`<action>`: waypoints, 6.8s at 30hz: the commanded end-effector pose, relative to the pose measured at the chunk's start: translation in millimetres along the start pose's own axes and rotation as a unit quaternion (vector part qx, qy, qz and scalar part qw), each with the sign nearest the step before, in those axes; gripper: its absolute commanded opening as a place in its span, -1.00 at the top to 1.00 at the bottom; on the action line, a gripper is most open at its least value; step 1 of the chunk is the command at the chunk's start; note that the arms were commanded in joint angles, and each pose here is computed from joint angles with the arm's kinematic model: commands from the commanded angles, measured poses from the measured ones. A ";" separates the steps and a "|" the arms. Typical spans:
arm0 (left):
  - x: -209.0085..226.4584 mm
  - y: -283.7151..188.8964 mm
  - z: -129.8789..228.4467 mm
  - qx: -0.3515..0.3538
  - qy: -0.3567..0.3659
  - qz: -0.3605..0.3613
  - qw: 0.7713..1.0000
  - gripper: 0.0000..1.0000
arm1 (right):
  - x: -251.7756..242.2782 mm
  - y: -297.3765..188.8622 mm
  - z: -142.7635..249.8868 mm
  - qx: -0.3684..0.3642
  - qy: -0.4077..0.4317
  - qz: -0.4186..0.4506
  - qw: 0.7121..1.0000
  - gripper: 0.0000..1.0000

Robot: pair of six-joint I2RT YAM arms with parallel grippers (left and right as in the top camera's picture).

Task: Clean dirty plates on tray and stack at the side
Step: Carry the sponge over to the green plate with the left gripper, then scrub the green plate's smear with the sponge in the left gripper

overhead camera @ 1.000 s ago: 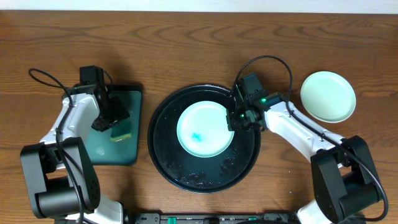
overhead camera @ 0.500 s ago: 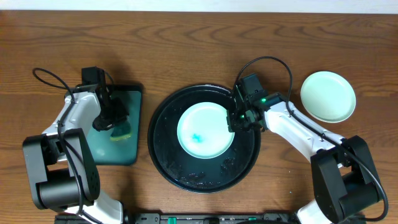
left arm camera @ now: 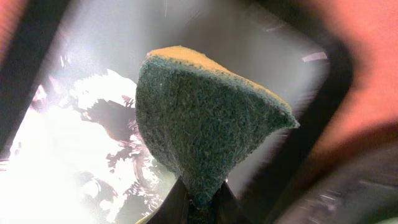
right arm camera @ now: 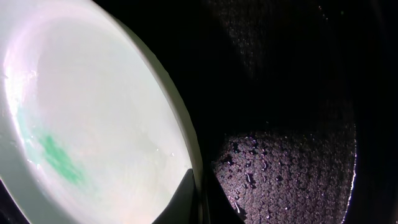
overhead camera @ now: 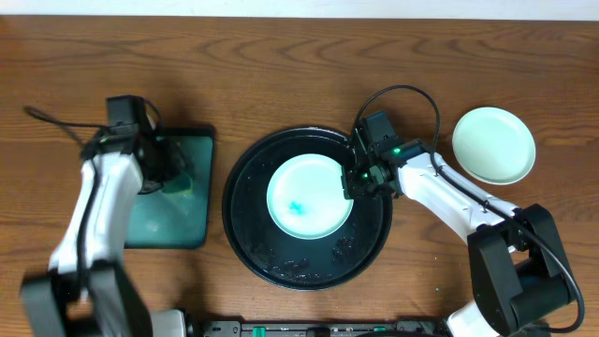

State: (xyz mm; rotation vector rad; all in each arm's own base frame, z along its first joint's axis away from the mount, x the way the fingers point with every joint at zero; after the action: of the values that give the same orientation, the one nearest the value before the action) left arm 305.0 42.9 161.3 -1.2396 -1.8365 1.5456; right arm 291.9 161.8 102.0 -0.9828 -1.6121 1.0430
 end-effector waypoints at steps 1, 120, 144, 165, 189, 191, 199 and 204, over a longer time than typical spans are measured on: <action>-8.9 -45.8 -0.1 -0.066 0.041 0.035 0.996 0.85 | 2.6 -0.5 0.5 0.001 -0.008 -0.007 1.000 0.97; -141.8 12.0 118.1 0.161 0.163 0.140 0.963 0.86 | 42.8 8.6 3.7 -0.005 0.000 -0.053 0.999 0.97; -168.7 51.2 188.7 0.340 0.208 0.199 0.895 0.86 | 42.9 8.6 3.8 -0.005 -0.004 -0.054 0.999 0.97; -166.6 69.5 176.5 0.202 0.203 0.076 0.955 0.86 | 19.8 60.6 19.6 0.059 0.103 0.008 0.993 0.97; -121.1 56.7 191.4 0.293 0.280 -0.017 0.914 0.86 | 18.8 68.9 21.7 0.070 0.099 0.002 0.993 0.97; -133.3 49.7 205.5 0.346 0.295 0.065 0.889 0.85 | 18.8 68.9 21.7 0.070 0.099 0.002 0.993 0.97; -166.1 44.3 213.5 0.358 0.302 0.204 0.860 0.86 | 18.8 68.9 21.8 0.070 0.099 0.002 0.993 0.97; -180.4 52.6 200.1 0.302 0.289 0.215 0.883 0.87 | 18.8 68.9 21.9 0.071 0.099 0.002 0.993 0.97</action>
State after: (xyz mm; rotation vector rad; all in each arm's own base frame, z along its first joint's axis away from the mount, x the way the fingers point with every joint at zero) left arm 253.0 -210.1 94.8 -1.5672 -0.6875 1.4929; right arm 289.1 207.6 72.9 -0.9210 -1.4770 0.9099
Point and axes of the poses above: each gripper's point midway between its finger pads, its own y axis out along the fingers, its own x axis along the line the jaws close on, z = x × y, the point moved 8 cm from there along -y, back along the fingers, and after that the axes turned 4 degrees about -y, right-handed, at the moved point
